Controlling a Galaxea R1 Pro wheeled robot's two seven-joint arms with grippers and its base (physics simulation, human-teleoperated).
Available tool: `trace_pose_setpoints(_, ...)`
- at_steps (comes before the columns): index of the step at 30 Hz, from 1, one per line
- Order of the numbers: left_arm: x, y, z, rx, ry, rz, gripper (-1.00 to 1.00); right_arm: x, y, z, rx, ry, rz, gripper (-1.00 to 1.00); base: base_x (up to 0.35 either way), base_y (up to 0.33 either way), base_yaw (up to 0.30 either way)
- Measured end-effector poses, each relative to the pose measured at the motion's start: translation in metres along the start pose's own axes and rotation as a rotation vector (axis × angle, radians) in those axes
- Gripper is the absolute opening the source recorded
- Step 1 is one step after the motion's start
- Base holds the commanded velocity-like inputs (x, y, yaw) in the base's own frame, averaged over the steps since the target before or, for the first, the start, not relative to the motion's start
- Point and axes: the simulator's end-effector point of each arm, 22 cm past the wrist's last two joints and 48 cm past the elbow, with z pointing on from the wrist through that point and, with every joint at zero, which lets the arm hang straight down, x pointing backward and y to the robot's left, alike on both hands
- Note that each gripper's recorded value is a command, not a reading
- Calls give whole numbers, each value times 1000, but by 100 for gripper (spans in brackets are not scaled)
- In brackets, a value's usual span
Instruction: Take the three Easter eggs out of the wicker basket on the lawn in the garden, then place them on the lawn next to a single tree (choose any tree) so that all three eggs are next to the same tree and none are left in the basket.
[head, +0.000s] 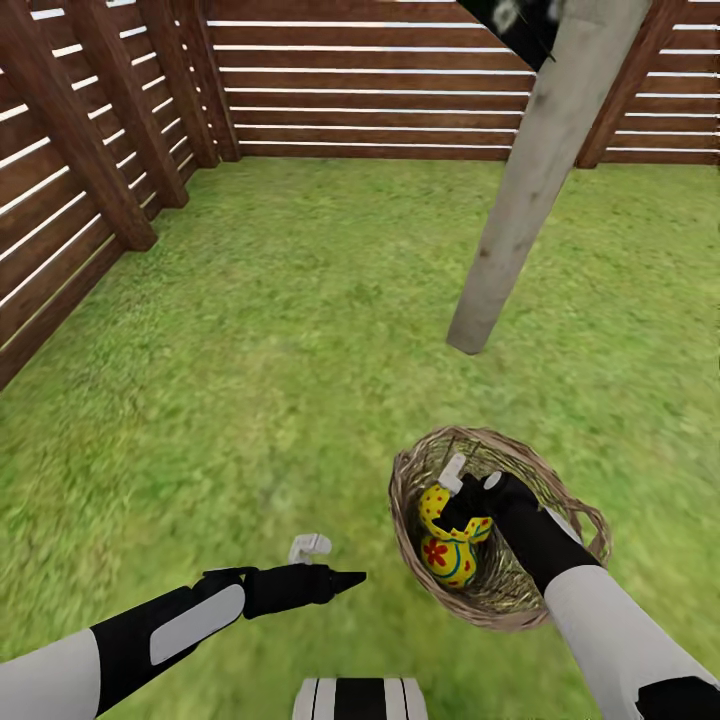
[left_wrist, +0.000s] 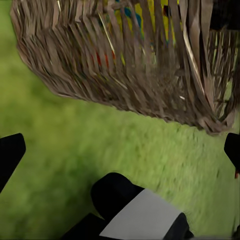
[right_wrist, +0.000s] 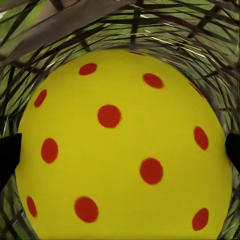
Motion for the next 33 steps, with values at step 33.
trace_pose_setpoints(33,-29,-55,-44,-4,-10,13,100,-19,-20,-76,-13,16,235,-100,-83,6,-37)
